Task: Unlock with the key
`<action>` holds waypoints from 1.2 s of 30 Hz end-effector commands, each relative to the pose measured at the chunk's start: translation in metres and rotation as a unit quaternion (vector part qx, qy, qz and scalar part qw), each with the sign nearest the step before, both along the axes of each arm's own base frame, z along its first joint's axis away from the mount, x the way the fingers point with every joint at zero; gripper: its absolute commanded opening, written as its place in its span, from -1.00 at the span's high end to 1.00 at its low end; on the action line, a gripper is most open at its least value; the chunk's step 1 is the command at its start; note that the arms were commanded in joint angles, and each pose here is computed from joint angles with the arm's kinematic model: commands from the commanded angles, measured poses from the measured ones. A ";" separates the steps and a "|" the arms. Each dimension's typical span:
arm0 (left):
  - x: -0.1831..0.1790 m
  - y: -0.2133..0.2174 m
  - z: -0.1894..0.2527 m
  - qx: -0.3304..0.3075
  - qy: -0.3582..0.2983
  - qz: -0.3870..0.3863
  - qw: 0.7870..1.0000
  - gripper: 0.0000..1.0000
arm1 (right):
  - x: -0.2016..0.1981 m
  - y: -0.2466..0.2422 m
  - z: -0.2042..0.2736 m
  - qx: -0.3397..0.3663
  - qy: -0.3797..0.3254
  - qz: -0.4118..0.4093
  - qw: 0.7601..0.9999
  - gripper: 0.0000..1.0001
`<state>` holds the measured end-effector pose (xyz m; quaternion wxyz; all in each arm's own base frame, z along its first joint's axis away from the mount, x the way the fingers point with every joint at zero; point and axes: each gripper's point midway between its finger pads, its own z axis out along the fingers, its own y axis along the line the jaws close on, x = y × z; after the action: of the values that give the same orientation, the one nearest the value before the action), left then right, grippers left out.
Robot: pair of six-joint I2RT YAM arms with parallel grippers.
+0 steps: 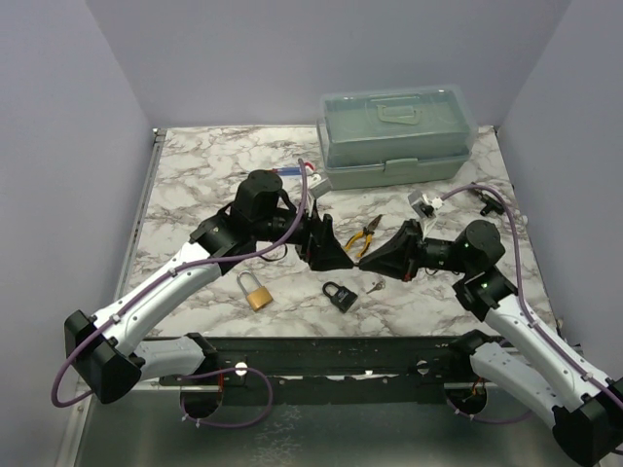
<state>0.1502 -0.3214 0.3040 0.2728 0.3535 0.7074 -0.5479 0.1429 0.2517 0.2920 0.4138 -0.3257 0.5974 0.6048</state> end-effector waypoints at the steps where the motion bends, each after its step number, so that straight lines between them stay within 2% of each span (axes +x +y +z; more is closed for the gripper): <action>1: 0.039 0.016 -0.019 0.038 0.015 0.137 0.990 -0.95 | 0.037 -0.012 -0.025 -0.049 0.037 -0.129 0.990 0.99; 4: 0.057 0.030 -0.038 0.070 0.032 0.214 0.974 -0.98 | 0.060 -0.027 -0.042 -0.069 0.075 -0.222 0.970 0.99; 7: 0.066 0.038 -0.058 0.100 0.073 0.268 0.955 -0.98 | 0.081 -0.048 -0.059 -0.089 0.113 -0.318 0.937 0.99; 11: 0.071 0.046 -0.085 0.149 0.141 0.320 0.925 -0.98 | 0.094 -0.067 -0.073 -0.103 0.147 -0.387 0.904 0.99; 13: 0.072 0.055 -0.102 0.173 0.185 0.364 0.897 -0.93 | 0.100 -0.078 -0.081 -0.114 0.166 -0.423 0.884 0.99; 17: 0.069 0.075 -0.137 0.196 0.275 0.460 0.821 -0.85 | 0.110 -0.103 -0.103 -0.142 0.207 -0.497 0.831 0.99; 18: 0.066 0.075 -0.144 0.198 0.295 0.469 0.808 -0.85 | 0.111 -0.107 -0.107 -0.146 0.211 -0.505 0.824 0.99; 23: 0.055 0.064 -0.164 0.215 0.323 0.515 0.765 -0.96 | 0.111 -0.113 -0.113 -0.154 0.219 -0.522 0.810 0.99; 29: 0.048 0.038 -0.178 0.218 0.336 0.547 0.735 -0.98 | 0.110 -0.118 -0.115 -0.145 0.221 -0.533 0.804 0.99; 32: 0.046 0.029 -0.185 0.205 0.340 0.575 0.716 -0.89 | 0.109 -0.127 -0.120 -0.147 0.233 -0.555 0.785 0.99; 36: 0.049 0.021 -0.187 0.182 0.347 0.611 0.688 -0.97 | 0.109 -0.142 -0.129 -0.154 0.247 -0.590 0.753 0.99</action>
<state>0.1836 -0.2928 0.1073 0.1907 -0.1805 0.9432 -0.2035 0.2524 0.1312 0.1716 0.4702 0.1416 0.8357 0.2460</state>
